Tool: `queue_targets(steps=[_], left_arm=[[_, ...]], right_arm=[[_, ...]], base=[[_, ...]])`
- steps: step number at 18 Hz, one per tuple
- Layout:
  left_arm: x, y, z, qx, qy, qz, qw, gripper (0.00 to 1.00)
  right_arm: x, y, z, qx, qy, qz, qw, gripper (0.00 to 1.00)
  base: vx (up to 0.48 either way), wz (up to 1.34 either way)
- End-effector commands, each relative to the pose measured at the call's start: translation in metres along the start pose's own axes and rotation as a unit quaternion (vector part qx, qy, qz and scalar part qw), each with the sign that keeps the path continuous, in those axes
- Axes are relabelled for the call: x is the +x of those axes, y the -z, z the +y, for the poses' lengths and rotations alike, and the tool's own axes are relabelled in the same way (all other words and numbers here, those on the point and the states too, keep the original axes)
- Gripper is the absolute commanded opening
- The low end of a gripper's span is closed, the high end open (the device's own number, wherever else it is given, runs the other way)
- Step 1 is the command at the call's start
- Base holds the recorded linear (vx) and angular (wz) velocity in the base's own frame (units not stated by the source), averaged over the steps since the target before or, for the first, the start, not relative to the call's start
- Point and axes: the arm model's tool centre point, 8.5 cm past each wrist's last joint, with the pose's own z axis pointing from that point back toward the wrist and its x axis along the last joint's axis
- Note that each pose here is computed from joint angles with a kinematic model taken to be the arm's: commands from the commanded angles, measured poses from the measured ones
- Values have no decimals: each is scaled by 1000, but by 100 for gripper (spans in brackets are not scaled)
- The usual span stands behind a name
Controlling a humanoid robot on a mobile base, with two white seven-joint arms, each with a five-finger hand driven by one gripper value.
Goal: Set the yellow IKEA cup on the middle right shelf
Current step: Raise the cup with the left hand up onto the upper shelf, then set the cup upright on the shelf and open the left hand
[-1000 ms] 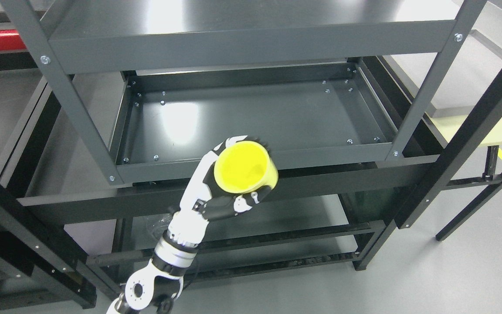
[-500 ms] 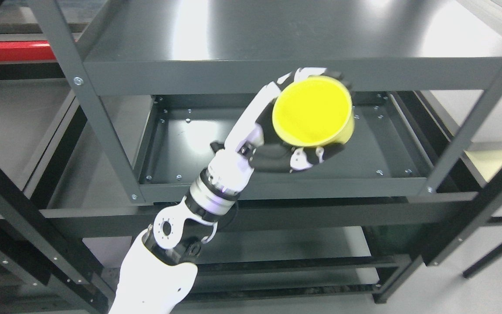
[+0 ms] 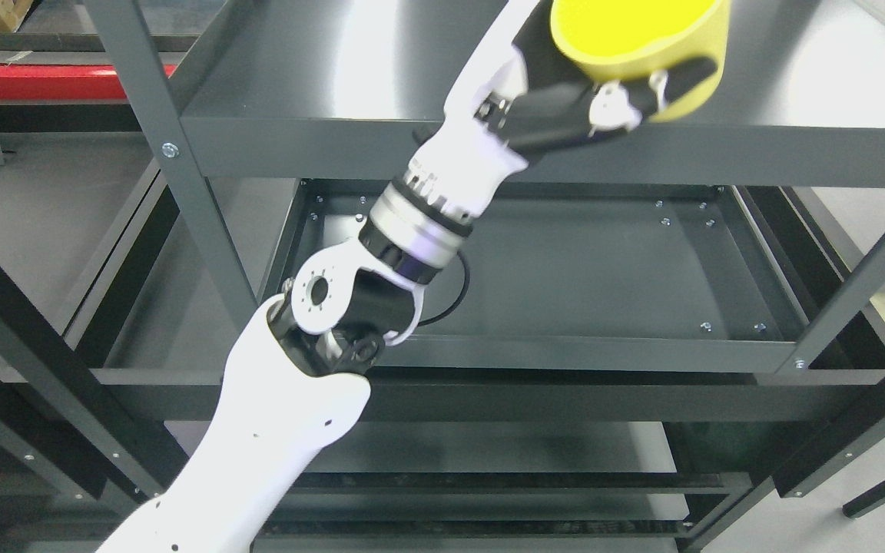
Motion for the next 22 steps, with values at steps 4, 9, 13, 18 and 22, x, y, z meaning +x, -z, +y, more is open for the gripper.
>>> queue_targets(steps=[4,9,13,18,22], left_arm=[[-4,43,56,121,-5,195,973,0],[-2,42,81,169,53,239,955,4],[-6,40,81,171,76,272,944,31],[-7,40,77,150,75,281,945,70],[-6,39,77,150,76,280,945,95]], right_arm=[[-9,1,-10,-6,2,8,1000,99],[-9,1,-10,-6,2,8,1000,99],[-9,1,-10,-6,2,8,1000,99],[-9,1,-10,-6,2,8,1000,99],[-8,1,-10,-6,2,7,1000,99]], base=[[-5,-17],[0,0],[0,0],[0,0],[0,0]])
